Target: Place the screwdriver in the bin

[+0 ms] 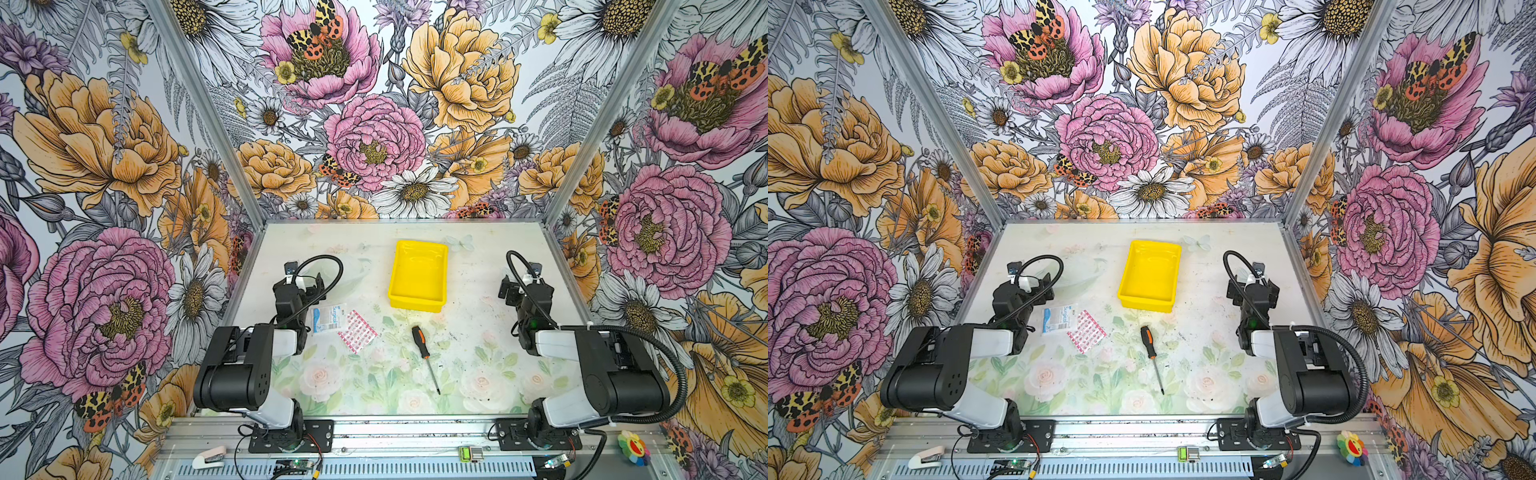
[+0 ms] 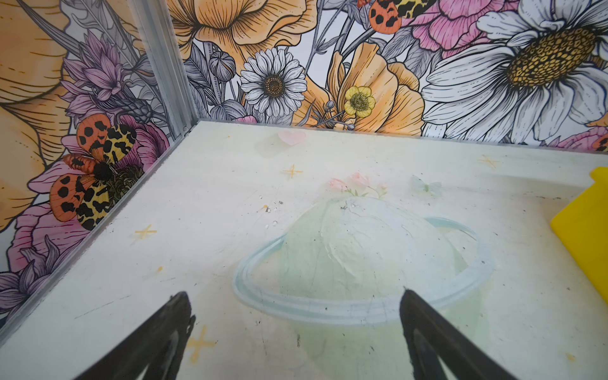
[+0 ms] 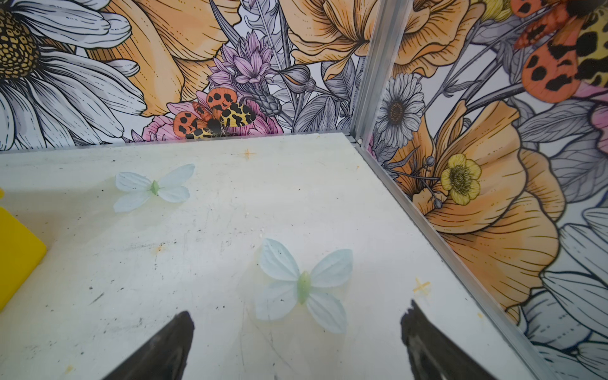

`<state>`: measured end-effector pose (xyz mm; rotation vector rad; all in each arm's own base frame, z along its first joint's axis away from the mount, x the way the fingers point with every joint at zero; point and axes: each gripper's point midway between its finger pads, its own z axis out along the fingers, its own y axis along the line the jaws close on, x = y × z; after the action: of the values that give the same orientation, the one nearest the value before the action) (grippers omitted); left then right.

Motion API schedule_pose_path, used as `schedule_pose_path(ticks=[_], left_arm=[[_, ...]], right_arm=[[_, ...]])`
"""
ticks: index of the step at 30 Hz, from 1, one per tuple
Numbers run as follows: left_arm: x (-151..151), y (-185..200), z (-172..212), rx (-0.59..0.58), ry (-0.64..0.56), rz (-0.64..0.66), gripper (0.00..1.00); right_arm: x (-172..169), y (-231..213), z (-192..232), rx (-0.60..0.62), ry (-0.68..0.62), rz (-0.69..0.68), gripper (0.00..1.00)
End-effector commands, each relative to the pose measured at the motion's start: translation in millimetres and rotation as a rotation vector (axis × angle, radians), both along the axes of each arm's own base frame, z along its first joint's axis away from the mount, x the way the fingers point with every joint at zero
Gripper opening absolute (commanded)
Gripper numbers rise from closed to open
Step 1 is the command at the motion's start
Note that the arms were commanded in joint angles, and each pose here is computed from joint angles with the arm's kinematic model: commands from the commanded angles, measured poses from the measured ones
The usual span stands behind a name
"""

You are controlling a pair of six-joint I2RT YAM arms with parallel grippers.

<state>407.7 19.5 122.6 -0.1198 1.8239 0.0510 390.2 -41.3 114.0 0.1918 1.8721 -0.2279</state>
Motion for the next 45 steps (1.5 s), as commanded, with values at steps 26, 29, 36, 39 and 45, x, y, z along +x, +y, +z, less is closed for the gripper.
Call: schedule_pose_path(ticks=[26,29,36,39,45], left_arm=[[-21.2,-69.5,46.3,-0.154,0.292,-0.211,0.99],[-29.9,-96.1,48.9,-0.184,0.309,-0.332,0.99],[-70.4,-176.0,39.5,-0.078,0.396,-0.658,0.99],[-89.4,-196.0,28.9,-0.016,0.44,-0.739,0.99],[-118.9,-215.7,13.8,0.121,0.462,-0.842,0.99]], right_arm=[[-42.6,106.1,42.8,0.375,0.42,0.279,0.99],[-48.9,132.8,40.0,0.348,0.46,0.382,0.99],[-79.9,184.9,36.0,0.203,0.506,0.588,1.0],[-95.4,209.0,31.8,0.163,0.536,0.69,1.0],[-118.4,243.4,20.7,0.148,0.609,0.834,1.0]])
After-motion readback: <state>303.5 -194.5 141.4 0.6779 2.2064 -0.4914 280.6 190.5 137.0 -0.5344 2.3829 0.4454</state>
